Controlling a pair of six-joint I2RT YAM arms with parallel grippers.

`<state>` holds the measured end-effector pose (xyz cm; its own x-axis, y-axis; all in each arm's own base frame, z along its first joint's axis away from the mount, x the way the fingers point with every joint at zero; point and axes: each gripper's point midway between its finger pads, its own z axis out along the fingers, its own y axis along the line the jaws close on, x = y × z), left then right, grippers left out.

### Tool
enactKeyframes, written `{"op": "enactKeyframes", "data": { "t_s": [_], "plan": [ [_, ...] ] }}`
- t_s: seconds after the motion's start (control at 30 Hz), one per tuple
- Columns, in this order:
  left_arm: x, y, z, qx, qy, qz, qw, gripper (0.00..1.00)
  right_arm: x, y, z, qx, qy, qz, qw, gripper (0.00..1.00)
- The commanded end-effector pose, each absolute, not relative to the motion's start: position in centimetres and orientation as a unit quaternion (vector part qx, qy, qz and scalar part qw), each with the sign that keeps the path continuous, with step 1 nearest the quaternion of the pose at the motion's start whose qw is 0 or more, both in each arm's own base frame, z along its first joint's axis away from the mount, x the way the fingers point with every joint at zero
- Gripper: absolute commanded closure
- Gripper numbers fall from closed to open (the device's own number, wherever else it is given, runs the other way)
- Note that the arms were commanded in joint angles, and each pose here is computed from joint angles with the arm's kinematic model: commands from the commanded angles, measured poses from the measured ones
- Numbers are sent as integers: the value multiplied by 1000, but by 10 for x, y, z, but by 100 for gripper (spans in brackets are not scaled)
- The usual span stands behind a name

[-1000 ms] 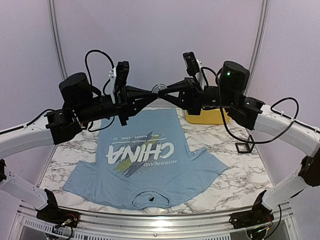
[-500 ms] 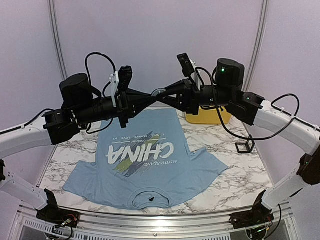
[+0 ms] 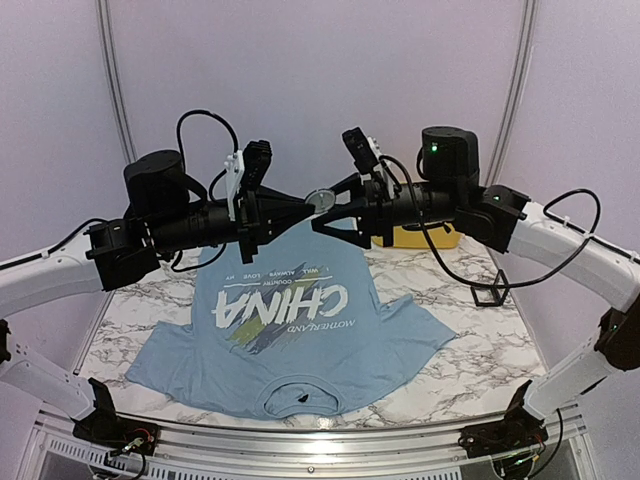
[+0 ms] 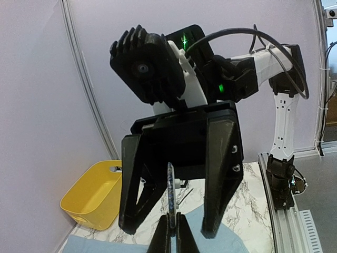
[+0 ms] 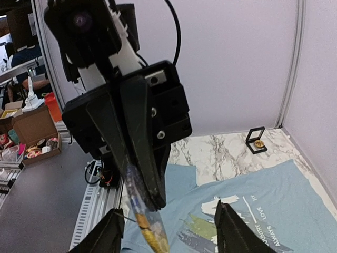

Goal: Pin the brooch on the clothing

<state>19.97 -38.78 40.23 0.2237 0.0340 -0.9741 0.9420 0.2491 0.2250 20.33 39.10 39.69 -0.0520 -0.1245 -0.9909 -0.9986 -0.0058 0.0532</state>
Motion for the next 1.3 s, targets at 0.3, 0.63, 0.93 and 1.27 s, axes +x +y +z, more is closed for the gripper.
{"op": "enactKeyframes", "data": {
  "t_s": [0.3,0.63,0.93,1.27],
  "plan": [
    [198,-382,420,480,487,-382,622,100,188,363,419,-531,524,449,492,50],
    [196,-385,412,489,494,-386,607,100,199,363,432,-508,519,460,510,77],
    [197,-388,410,490,497,-390,601,100,198,372,425,-512,519,468,499,98],
    [246,-380,379,412,591,-353,597,19,259,340,388,-425,610,414,525,100]
  ]
}}
